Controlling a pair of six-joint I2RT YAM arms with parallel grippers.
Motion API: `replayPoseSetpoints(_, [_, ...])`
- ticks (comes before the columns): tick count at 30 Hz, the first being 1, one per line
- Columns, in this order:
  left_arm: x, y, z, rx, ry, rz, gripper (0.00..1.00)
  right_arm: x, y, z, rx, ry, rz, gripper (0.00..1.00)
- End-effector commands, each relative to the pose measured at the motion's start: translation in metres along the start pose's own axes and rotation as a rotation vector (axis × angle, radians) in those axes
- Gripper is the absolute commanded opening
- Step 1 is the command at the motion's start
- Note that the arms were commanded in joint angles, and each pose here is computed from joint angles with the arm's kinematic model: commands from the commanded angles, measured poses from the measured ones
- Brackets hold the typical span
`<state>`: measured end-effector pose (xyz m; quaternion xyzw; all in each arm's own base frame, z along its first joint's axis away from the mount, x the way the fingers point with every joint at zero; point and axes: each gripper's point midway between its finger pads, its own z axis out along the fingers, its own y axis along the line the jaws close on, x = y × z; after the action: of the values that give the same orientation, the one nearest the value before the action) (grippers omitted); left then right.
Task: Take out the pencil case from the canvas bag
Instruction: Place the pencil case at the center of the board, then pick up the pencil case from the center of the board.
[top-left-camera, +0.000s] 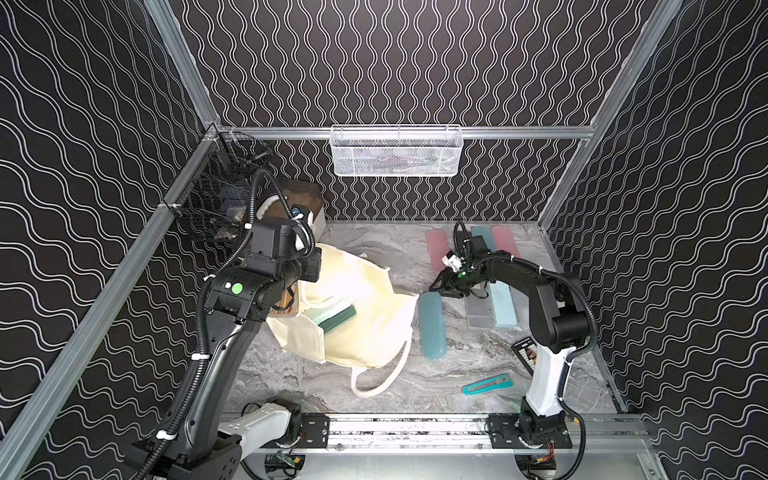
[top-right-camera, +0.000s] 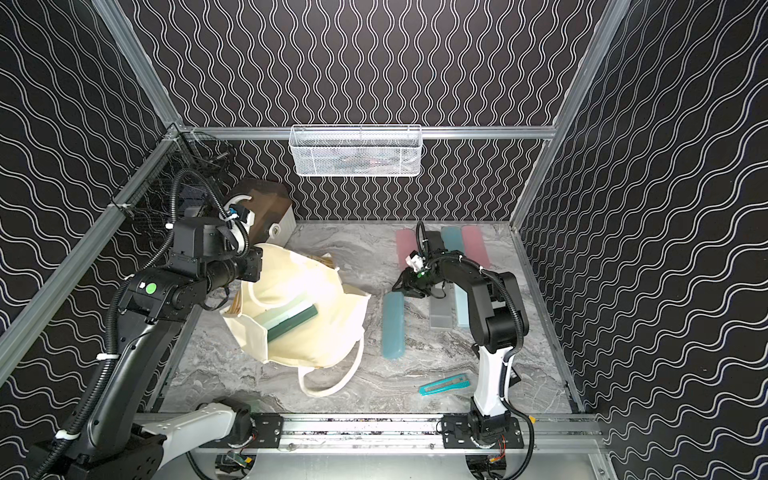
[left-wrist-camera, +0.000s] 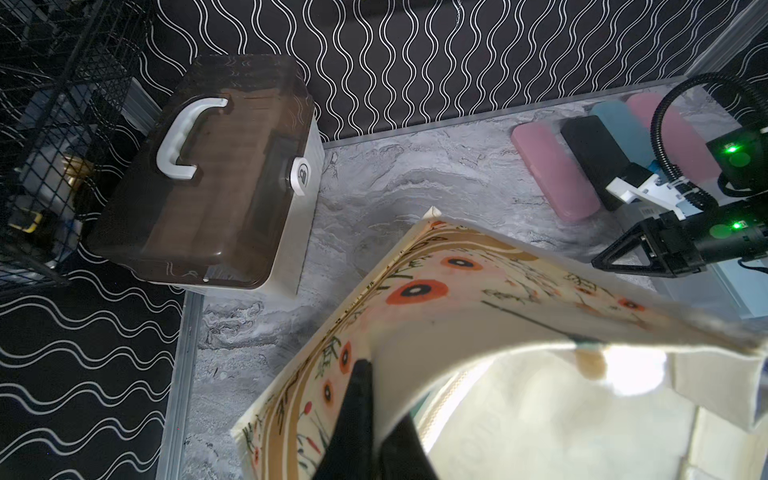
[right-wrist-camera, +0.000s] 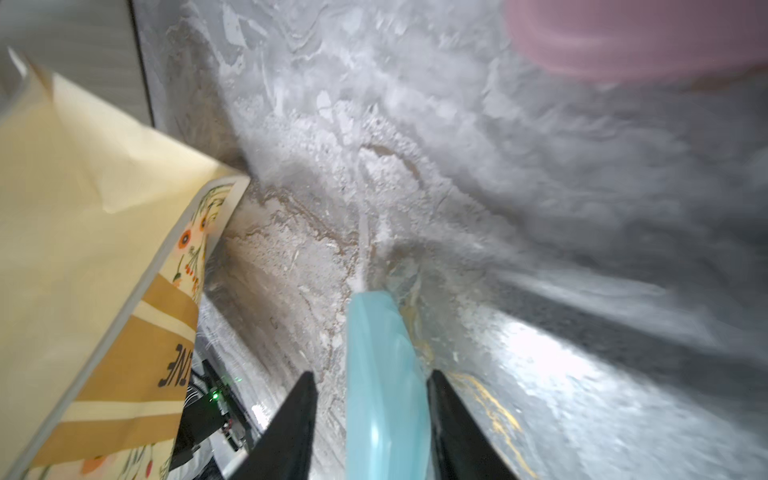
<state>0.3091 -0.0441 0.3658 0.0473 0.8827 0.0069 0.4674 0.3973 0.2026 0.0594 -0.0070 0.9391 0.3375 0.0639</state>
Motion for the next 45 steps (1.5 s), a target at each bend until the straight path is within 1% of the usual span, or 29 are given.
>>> replayPoseSetpoints(1, [-0.025,0.003,-0.004,-0.016,-0.110,-0.024,0.00,-0.007,-0.010,-0.009,0.093,-0.035,-0.024,0.53])
replayPoseSetpoints(6, [-0.025,0.012,-0.002,-0.070,-0.115,-0.026,0.00,-0.011,-0.013,-0.036,0.215,-0.129,-0.018,0.63])
replayPoseSetpoints(10, [-0.025,0.025,0.001,-0.148,-0.099,-0.029,0.00,0.004,-0.011,-0.049,0.316,-0.195,-0.013,0.74])
replayPoseSetpoints(14, [-0.027,0.033,0.003,-0.197,-0.097,-0.038,0.00,0.030,-0.006,-0.046,0.354,-0.204,-0.001,0.77])
replayPoseSetpoints(16, [-0.027,0.035,0.007,-0.213,-0.089,-0.046,0.00,0.044,-0.003,-0.043,0.384,-0.206,-0.013,0.83])
replayPoseSetpoints(18, [-0.028,0.037,0.009,-0.224,-0.084,-0.051,0.00,0.052,0.003,-0.045,0.423,-0.223,-0.027,0.87])
replayPoseSetpoints(19, [-0.027,0.038,0.011,-0.230,-0.079,-0.053,0.00,0.068,0.004,-0.037,0.445,-0.199,-0.045,0.89])
replayPoseSetpoints(20, [-0.027,0.039,0.013,-0.234,-0.076,-0.053,0.00,0.073,0.006,-0.036,0.455,-0.204,-0.048,0.92])
replayPoseSetpoints(24, [-0.026,0.043,0.018,-0.245,-0.059,-0.061,0.00,0.093,0.015,-0.024,0.496,-0.199,-0.080,0.95])
replayPoseSetpoints(30, [-0.020,0.046,0.025,-0.235,-0.034,-0.078,0.00,0.111,0.014,0.001,0.579,-0.161,-0.144,0.97])
replayPoseSetpoints(37, [-0.018,0.047,0.024,-0.217,-0.031,-0.092,0.00,0.112,0.008,0.018,0.649,-0.142,-0.181,0.97])
replayPoseSetpoints(45, [-0.016,0.045,0.025,-0.202,-0.025,-0.095,0.00,0.111,-0.001,0.028,0.692,-0.122,-0.185,0.87])
